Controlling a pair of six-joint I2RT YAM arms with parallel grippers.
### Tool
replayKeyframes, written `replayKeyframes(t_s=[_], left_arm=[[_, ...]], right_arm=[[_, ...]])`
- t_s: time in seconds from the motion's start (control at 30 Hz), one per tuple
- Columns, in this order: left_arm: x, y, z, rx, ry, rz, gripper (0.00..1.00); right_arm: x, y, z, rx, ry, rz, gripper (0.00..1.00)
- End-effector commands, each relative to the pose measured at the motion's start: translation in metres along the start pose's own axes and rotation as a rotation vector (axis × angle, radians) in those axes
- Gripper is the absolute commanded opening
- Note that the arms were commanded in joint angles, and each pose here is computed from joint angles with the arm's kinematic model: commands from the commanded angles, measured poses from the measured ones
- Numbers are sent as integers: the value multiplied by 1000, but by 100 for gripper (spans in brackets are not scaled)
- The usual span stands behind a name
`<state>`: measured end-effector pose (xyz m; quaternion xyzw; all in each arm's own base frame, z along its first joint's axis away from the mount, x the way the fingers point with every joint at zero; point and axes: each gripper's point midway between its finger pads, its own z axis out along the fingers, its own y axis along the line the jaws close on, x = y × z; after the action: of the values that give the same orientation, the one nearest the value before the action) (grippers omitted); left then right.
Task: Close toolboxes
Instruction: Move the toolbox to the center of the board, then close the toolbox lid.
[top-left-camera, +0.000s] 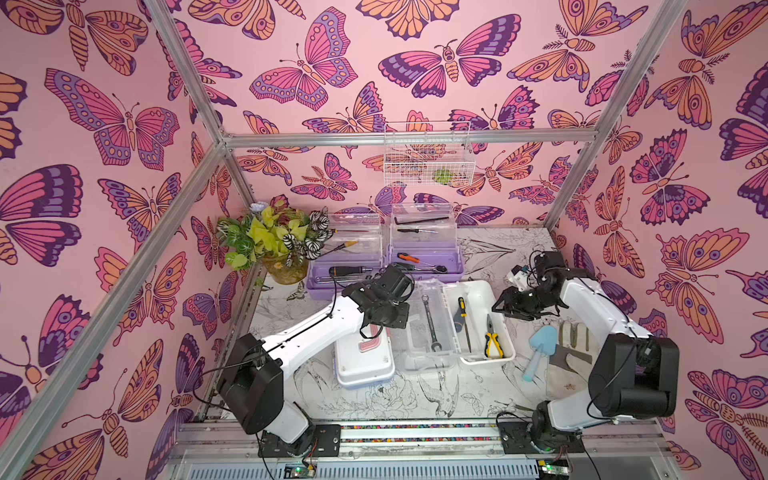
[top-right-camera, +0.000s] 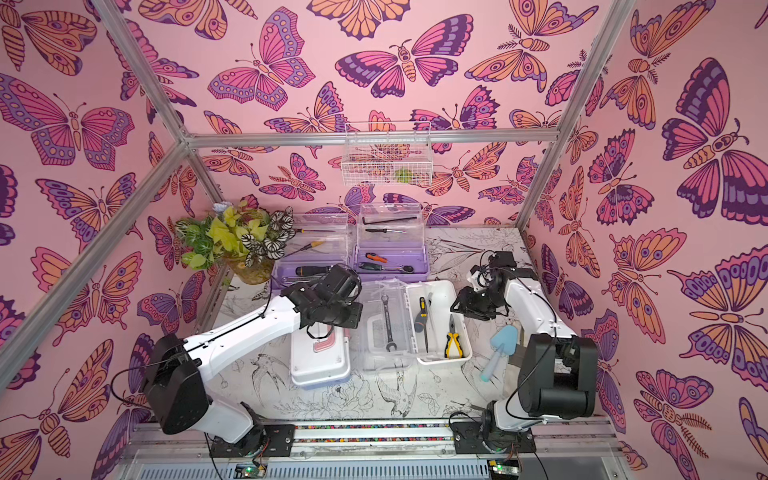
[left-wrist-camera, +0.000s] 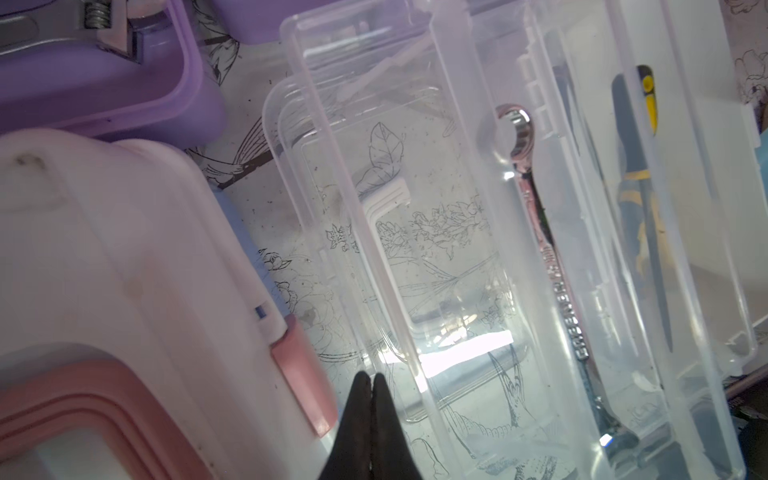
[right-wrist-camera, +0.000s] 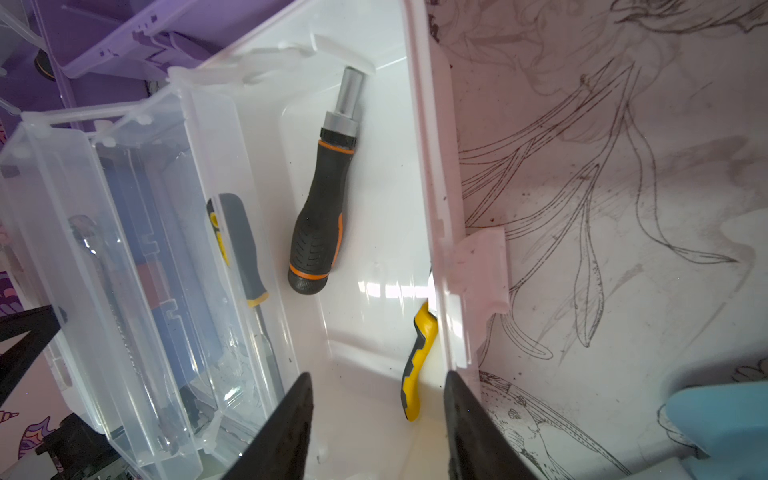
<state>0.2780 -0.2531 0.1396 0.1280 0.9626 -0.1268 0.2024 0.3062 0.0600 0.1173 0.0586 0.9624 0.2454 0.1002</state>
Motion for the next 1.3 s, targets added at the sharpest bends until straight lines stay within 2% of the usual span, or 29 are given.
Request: replayKeyframes(t_s=[0.0, 0.1, 0.33, 0.53, 0.57, 0.6, 0.7, 0.77, 0.8, 1.0, 1.27], left_arm=[[21, 19, 4, -72, 96, 28, 0], [34, 34, 8, -120, 198, 54, 0], [54, 72, 4, -230, 350, 120, 0], [52, 102, -11, -279, 353, 108, 0], [47, 101, -16, -271, 329, 95, 0], [40, 97, -19, -252, 300, 78, 5], [27, 66, -18, -89, 231, 25, 22], [23, 46, -14, 20, 195, -12, 39], [22, 37, -13, 66, 173, -28, 44], [20, 16, 3, 229, 115, -114, 53], [23, 13, 40, 216, 184, -135, 54]], right_arm=[[-2, 2, -2, -4, -16, -10, 52], [-1, -1, 0, 1, -15, -11, 52], [-2, -4, 3, 9, -22, 12, 52], [-3, -3, 4, 2, -40, 31, 52], [-3, -3, 4, 2, -42, 34, 52], [-3, -4, 4, 2, -43, 38, 53], [-4, -3, 5, -4, -45, 40, 53], [-3, -1, 4, -14, -44, 34, 54], [-3, -1, 4, -19, -46, 36, 54], [-4, -2, 3, -24, -56, 42, 54], [-4, -4, 3, -19, -55, 35, 53]])
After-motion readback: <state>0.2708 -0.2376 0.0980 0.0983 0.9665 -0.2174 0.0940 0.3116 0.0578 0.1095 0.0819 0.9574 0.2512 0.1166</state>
